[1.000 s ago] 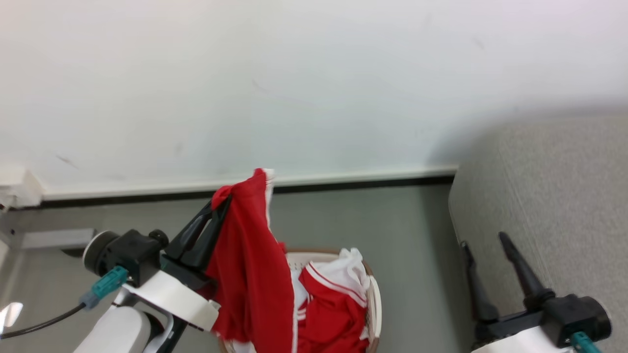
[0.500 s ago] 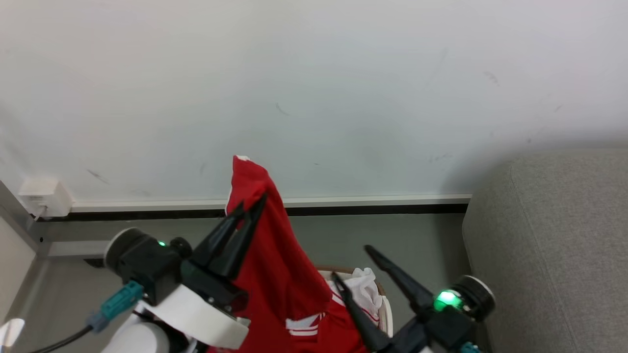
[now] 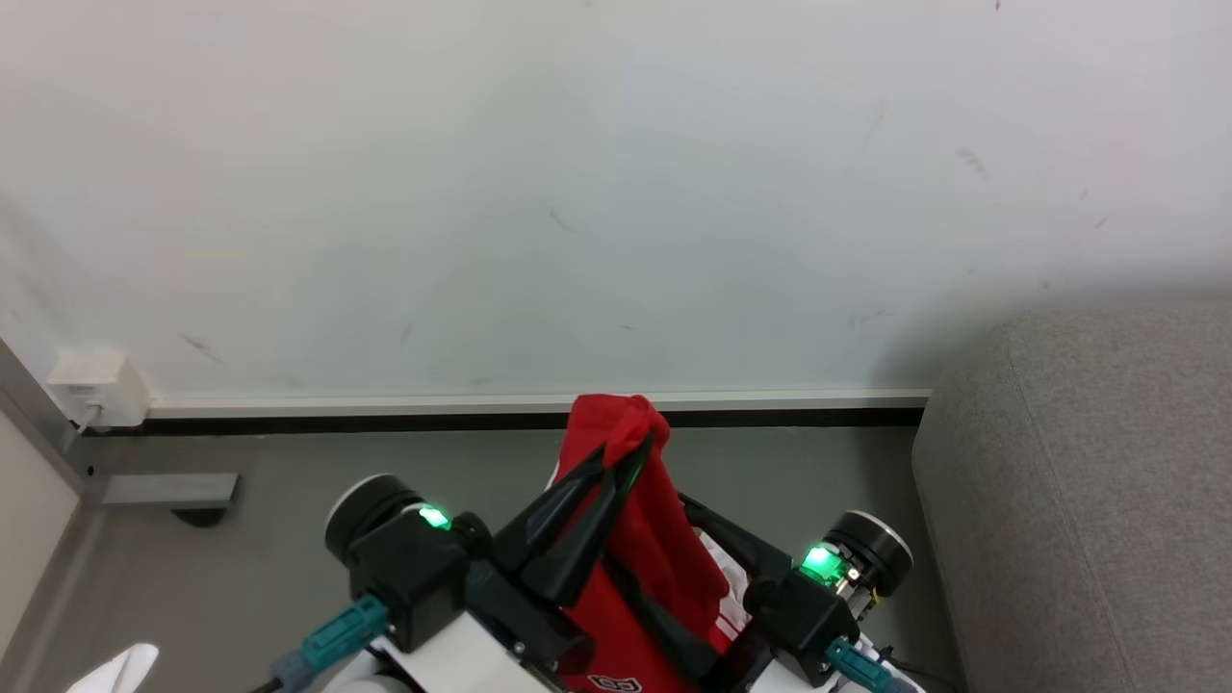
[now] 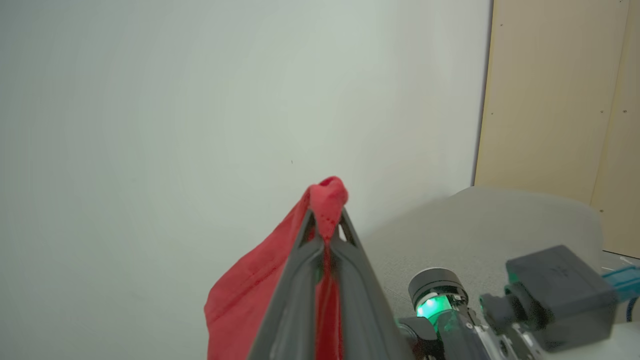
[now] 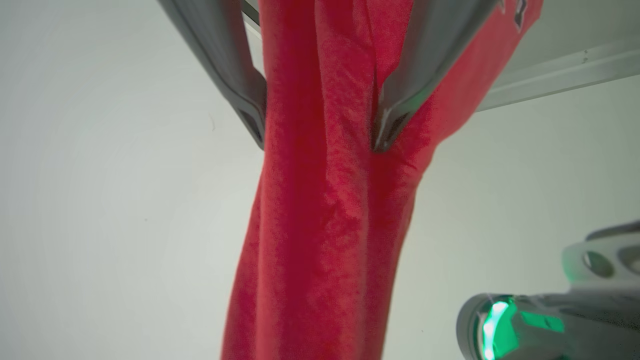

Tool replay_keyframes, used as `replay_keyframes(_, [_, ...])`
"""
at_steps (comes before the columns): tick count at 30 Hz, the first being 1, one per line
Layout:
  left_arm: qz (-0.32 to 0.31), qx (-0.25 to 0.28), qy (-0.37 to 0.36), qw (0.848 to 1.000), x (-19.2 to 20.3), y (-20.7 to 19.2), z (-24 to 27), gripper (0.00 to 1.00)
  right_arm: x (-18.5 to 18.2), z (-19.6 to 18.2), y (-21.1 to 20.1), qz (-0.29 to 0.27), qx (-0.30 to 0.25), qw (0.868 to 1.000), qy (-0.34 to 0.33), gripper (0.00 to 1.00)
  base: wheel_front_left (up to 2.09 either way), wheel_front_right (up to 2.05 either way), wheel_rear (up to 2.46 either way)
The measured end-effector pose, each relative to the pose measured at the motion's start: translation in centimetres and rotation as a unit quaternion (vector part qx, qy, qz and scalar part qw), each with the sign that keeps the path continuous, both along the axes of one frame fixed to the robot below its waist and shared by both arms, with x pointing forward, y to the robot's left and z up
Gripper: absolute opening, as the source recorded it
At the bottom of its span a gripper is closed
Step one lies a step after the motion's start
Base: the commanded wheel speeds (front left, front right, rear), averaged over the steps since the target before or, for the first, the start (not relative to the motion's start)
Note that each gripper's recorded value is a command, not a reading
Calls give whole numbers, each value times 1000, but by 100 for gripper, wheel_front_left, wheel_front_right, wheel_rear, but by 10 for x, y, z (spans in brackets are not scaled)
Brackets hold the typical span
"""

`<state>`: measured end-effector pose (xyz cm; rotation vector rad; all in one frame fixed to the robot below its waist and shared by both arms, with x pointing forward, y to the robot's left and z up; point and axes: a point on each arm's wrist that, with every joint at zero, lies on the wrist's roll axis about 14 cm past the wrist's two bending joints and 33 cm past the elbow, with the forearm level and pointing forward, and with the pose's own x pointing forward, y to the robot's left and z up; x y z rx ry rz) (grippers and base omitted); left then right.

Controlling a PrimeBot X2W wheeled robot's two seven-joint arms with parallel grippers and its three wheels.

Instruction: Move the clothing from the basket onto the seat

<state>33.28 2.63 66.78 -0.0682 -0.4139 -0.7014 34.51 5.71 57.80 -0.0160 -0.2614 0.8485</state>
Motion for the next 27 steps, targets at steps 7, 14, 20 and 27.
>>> replay_keyframes(7, [-33,-8,-13,999,-16,-14,12,0,0,-37,0,2,-26,998,58,100,0,0,0])
replay_keyframes(14, [-28,-4,-12,1000,-15,-12,12,0,1,-33,3,11,15,995,96,0,0,0,0])
replay_keyframes(20, [-9,5,-3,1000,-2,-8,1,60,15,-11,-20,-22,53,995,81,0,0,0,0])
replay_keyframes(27, [-3,19,33,999,14,-13,-28,100,33,8,-80,-105,105,987,62,0,0,0,0])
